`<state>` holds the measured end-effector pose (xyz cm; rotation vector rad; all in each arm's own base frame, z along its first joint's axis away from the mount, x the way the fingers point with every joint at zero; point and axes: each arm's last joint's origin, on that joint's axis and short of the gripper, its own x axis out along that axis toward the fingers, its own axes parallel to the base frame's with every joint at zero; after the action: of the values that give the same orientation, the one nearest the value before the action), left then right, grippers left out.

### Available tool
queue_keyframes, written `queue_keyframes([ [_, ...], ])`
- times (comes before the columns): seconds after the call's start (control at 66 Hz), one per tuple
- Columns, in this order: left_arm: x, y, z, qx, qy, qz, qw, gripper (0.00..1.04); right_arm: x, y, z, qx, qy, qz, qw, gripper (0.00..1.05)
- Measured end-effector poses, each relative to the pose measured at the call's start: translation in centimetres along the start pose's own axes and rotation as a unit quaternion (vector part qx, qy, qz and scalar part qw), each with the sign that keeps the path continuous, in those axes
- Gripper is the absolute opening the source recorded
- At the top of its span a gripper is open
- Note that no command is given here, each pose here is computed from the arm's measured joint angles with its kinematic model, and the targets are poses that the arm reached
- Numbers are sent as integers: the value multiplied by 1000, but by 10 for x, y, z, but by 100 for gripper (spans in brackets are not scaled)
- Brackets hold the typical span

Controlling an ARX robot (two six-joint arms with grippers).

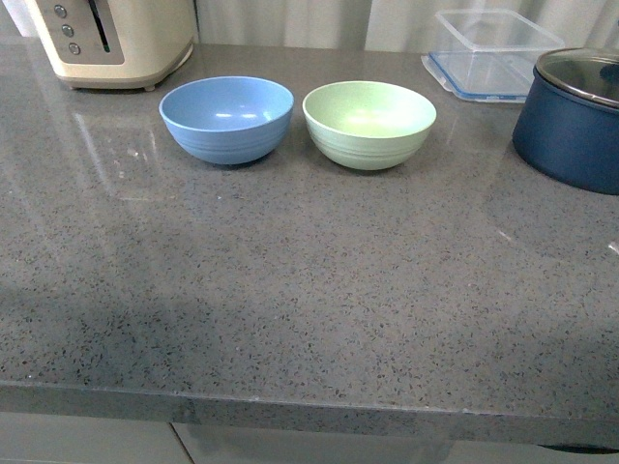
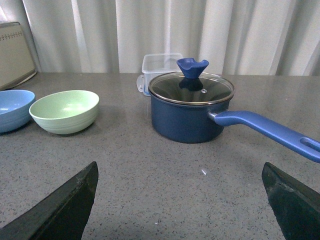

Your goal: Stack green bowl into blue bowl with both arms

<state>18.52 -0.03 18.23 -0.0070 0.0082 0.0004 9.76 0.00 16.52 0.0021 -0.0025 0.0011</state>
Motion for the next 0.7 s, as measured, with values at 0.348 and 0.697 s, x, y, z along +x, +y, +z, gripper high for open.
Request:
queue_keyframes([
  [0.348, -31, 0, -12, 0, -4, 0, 1000, 4, 0, 0, 0, 0, 0, 0, 1000, 95],
  [0.697, -49, 0, -12, 0, -10, 0, 1000, 4, 0, 0, 0, 0, 0, 0, 1000, 95],
])
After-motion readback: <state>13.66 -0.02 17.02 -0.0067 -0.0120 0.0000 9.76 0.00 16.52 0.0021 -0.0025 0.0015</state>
